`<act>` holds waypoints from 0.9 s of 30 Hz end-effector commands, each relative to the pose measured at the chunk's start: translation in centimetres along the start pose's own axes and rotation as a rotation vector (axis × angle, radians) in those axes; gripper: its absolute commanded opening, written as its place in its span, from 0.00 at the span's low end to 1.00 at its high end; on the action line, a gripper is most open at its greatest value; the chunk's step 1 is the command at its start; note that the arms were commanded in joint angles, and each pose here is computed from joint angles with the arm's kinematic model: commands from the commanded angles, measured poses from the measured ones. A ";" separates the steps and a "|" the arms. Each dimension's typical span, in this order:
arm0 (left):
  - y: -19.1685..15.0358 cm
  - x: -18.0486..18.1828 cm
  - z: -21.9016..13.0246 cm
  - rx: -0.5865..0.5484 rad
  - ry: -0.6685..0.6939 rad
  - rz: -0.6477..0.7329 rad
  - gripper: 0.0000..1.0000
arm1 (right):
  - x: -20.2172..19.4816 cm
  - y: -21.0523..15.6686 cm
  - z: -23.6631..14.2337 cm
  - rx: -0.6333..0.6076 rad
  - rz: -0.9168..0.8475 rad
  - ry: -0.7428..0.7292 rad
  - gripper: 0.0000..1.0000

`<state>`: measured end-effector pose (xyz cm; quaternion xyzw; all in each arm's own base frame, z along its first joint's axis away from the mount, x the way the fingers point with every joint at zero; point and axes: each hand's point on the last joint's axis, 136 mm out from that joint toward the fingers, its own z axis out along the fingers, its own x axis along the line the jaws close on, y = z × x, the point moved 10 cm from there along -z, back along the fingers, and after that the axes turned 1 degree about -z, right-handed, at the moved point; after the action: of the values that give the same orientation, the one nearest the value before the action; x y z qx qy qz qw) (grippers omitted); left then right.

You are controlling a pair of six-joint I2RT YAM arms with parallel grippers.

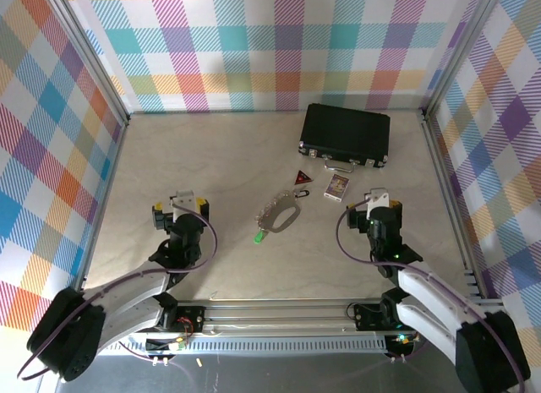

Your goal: Put the keys on the keyring

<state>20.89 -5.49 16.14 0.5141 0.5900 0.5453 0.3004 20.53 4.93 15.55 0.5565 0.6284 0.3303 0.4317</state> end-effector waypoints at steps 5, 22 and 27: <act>0.0 -1.1 3.7 -0.070 -0.071 -0.051 1.00 | 0.1 1.4 2.9 -0.133 0.046 0.023 0.99; -2.2 0.5 10.0 0.087 -0.164 -0.196 1.00 | -0.2 2.3 7.8 -0.156 -0.014 0.071 0.99; -1.9 0.5 11.2 0.121 -0.202 -0.202 1.00 | -1.6 1.8 8.7 -0.135 0.084 0.065 0.99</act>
<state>29.88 -1.03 11.93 0.5148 0.6335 0.4518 0.3599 28.33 3.74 12.44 0.5411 0.6288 0.3616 0.4255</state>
